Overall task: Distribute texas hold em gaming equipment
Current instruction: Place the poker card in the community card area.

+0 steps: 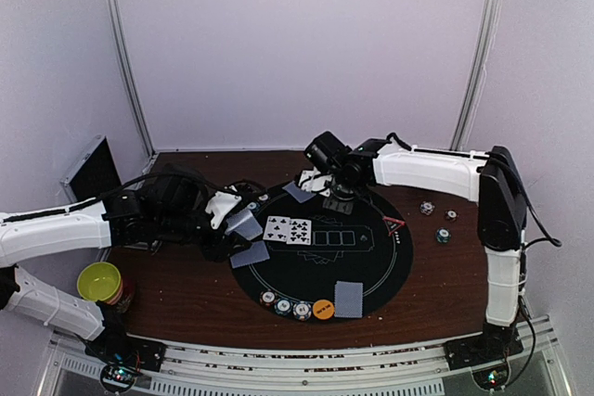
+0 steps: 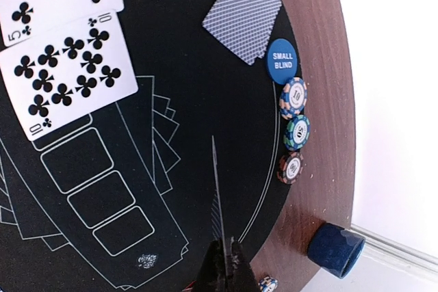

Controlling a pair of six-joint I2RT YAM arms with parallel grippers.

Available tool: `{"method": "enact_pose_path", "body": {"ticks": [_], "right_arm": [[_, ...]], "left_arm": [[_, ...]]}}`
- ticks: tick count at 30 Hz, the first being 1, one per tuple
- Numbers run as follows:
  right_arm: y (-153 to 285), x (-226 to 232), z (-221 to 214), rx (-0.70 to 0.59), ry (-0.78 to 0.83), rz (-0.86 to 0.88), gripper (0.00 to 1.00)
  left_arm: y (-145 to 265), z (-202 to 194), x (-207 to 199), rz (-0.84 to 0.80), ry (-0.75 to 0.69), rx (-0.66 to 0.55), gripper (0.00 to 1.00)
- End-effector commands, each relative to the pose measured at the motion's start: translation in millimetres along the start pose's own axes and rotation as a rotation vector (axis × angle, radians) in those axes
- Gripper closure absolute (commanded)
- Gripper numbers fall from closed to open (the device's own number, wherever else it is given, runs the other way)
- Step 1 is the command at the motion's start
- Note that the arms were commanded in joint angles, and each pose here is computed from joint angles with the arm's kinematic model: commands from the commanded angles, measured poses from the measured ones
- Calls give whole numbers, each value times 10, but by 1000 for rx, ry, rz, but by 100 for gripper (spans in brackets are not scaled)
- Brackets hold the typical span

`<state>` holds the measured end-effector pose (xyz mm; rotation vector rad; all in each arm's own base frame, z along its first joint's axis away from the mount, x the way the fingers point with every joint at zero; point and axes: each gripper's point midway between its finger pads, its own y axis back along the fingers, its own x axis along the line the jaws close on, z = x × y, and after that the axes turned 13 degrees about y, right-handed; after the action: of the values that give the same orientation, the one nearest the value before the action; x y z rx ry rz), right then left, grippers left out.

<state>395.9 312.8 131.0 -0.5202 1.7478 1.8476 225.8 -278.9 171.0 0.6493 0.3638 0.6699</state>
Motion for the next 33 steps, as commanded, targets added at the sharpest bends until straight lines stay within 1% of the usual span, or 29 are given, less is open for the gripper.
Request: {"method": "enact_pose_path", "body": {"ticks": [1,9,14,33], "right_arm": [[-151,68,-50,112,108,-91,100],[-338,374,77,129,201,-69,100],[-388,539,144,118,243,-54,100],[-369,830,352,52,284,-18,100]], "left_arm": [[90,190,-23,-2,-7,-75,41],[97,194,-19,0,-7,-77,41],[92,191,-21,-1,-9,-75,41],[104,197,-25,-3,-9,-79,41]]}}
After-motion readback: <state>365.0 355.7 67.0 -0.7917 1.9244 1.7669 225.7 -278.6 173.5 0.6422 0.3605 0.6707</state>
